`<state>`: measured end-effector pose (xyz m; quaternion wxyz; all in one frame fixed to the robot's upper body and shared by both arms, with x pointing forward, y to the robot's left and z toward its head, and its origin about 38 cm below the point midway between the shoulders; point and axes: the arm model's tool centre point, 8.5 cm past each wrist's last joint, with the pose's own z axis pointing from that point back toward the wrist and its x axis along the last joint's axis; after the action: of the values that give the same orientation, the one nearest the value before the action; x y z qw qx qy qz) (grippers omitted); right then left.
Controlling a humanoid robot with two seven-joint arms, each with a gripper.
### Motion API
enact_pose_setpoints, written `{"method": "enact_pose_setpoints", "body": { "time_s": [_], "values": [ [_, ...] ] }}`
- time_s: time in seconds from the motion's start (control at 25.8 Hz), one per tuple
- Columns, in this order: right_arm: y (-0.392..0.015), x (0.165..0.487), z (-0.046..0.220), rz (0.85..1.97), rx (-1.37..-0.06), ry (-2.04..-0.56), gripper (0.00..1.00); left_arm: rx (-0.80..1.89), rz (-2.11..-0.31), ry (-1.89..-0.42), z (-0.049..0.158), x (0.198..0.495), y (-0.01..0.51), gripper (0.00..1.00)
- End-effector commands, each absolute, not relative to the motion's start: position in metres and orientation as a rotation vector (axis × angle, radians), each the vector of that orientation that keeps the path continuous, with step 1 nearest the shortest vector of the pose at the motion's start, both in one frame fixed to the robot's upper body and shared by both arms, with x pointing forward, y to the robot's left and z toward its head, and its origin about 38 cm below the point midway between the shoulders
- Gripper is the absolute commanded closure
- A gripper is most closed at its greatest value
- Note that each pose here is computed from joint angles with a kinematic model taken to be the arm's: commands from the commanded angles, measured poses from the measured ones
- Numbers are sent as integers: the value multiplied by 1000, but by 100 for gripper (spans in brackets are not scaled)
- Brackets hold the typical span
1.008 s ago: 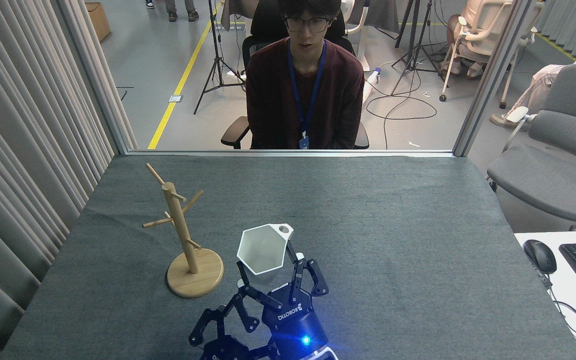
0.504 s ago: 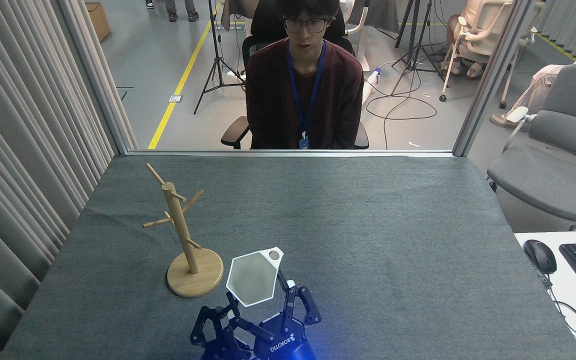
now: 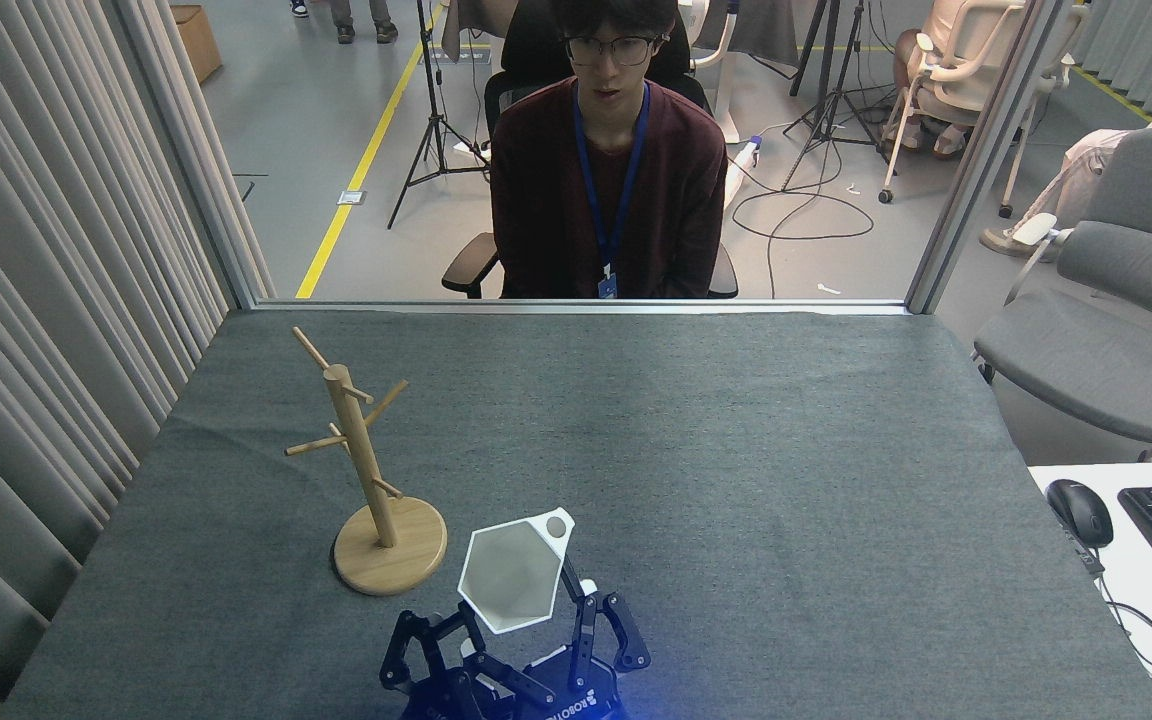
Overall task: Hang cup on storage rack
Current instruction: 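Grasp the cup with the left gripper while the right gripper holds it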
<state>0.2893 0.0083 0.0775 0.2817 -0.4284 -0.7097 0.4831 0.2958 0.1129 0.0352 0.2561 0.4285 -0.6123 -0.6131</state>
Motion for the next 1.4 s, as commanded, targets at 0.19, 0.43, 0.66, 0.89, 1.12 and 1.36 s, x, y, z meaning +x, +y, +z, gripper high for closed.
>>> {"method": "enact_pose_setpoints", "body": {
  "time_s": [0.19,0.43,0.66,0.89,1.12,1.36],
  "values": [
    [5,277,74,1285,-1134,-1883,34,1164,-1664,-1665,36,296,113,1],
    [1,280,80,1269,-1156,-1888,34,1164,-1663,-1665,36,296,113,1],
    [-14,286,82,1266,-1199,-1872,34,1164,-1662,-1666,36,296,112,1],
    [-27,292,82,1256,-1232,-1851,34,1165,-1661,-1667,36,296,112,1],
    [-21,282,80,1260,-1198,-1856,34,1165,-1661,-1667,36,296,112,1],
    [-9,262,71,1294,-1156,-1854,34,1168,-1661,-1670,36,295,113,1]
  ]
}}
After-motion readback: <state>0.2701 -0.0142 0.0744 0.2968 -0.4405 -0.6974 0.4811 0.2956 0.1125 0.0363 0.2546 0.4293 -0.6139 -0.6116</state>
